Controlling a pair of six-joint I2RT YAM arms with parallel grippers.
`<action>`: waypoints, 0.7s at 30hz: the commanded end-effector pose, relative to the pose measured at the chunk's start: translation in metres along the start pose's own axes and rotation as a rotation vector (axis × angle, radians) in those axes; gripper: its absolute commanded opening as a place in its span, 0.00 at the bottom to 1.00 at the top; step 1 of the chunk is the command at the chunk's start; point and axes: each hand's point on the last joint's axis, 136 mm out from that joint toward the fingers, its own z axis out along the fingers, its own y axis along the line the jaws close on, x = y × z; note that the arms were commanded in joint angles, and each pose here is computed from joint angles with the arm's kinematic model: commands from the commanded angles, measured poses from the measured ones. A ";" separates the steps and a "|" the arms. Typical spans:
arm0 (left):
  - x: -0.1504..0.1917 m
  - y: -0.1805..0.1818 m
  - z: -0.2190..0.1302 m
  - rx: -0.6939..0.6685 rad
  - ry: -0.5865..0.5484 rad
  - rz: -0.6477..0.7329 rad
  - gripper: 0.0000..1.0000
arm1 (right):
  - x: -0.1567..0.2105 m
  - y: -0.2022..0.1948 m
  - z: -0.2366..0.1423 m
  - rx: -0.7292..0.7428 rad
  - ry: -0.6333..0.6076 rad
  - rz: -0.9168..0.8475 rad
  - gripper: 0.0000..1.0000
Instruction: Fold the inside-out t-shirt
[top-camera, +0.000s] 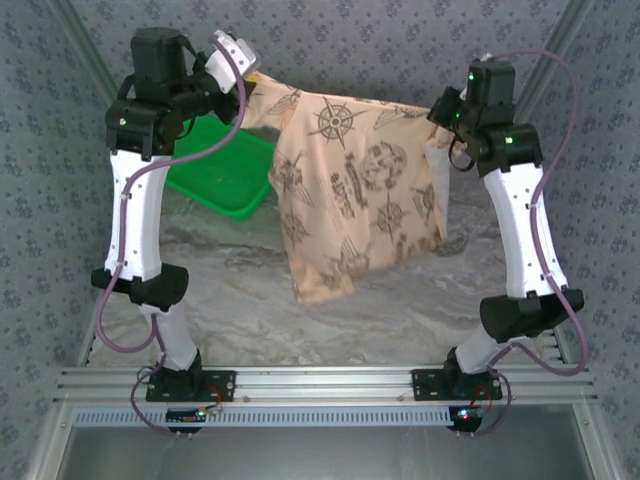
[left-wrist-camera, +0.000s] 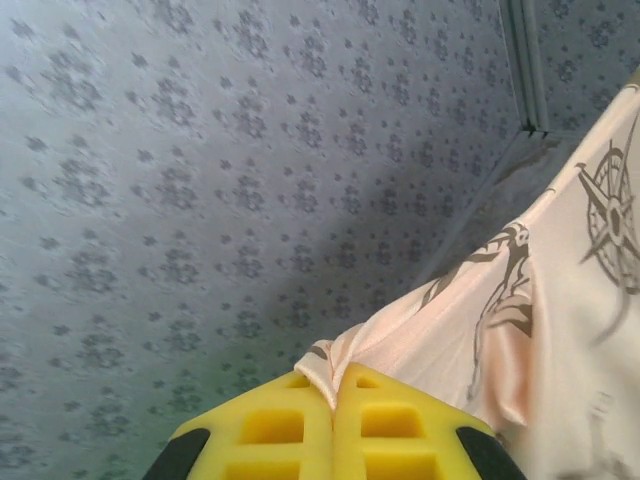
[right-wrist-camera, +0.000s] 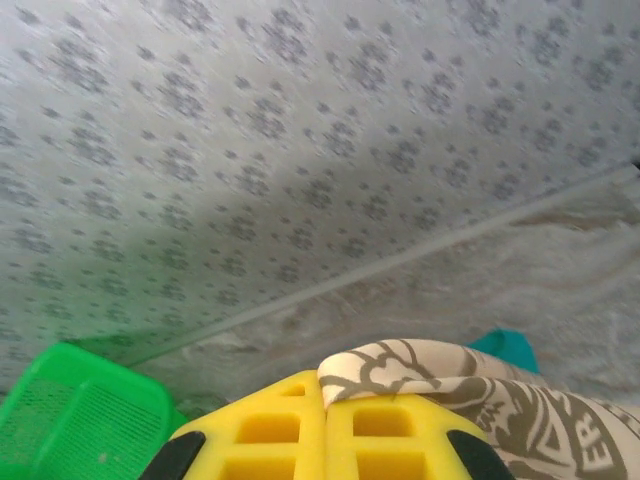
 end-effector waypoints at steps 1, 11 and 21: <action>-0.060 0.018 -0.057 -0.128 -0.169 0.156 0.00 | -0.057 0.021 -0.051 -0.090 -0.165 -0.026 0.00; 0.018 -0.082 -0.076 0.039 0.098 0.282 0.00 | 0.033 -0.009 -0.073 -0.057 -0.036 -0.060 0.00; 0.210 -0.328 -0.101 0.570 0.410 0.180 0.12 | 0.299 -0.115 -0.088 0.102 0.415 -0.028 0.03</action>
